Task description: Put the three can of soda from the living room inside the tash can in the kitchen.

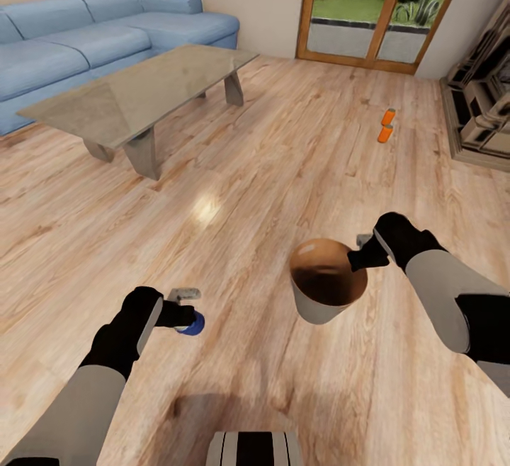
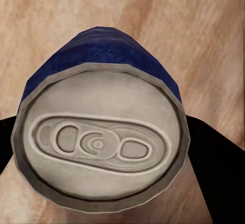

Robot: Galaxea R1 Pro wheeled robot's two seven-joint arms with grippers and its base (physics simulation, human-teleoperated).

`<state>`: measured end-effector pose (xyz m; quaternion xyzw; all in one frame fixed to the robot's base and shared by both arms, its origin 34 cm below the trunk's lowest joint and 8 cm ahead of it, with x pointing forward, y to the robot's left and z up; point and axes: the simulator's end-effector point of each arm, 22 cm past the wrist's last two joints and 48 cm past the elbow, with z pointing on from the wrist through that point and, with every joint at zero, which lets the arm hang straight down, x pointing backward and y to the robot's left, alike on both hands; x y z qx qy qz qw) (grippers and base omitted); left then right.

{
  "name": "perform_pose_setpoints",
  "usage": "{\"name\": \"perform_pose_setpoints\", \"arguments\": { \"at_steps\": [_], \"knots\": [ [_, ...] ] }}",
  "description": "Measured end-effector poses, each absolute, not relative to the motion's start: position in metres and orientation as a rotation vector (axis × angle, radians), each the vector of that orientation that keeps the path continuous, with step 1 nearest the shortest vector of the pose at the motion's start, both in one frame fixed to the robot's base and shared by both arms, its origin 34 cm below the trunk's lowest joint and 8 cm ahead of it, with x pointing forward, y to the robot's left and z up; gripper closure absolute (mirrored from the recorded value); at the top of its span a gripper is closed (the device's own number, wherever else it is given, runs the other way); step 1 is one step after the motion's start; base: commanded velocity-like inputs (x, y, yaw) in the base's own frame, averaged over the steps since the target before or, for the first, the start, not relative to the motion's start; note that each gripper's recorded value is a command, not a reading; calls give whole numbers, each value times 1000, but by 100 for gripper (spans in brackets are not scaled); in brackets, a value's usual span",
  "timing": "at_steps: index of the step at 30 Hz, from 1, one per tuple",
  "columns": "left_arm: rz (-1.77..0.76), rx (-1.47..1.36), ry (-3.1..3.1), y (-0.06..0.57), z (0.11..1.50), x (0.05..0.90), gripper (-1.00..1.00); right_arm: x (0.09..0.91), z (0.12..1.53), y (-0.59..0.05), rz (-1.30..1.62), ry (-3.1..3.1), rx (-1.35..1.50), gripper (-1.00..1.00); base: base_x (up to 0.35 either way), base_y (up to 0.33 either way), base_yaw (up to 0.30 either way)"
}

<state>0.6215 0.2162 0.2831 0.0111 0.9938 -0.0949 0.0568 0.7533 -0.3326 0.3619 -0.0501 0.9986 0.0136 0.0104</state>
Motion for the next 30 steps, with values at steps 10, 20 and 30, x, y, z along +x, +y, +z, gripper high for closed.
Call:
{"name": "perform_pose_setpoints", "arguments": {
  "at_steps": [10, 20, 30],
  "knots": [
    [-338, 47, 2944, 207, 325, 648, 100, 748, 373, -314, 65, 3136, -193, 100, 0, 0, 0],
    [-658, 112, 2782, 182, 405, 707, 100, 741, 381, -278, 97, 3155, -270, 100, 0, 0, 0],
    [-858, 207, 2615, 186, 491, 742, 100, 731, 389, -255, 76, 3175, -331, 100, 0, 0, 0]
  ]
}}
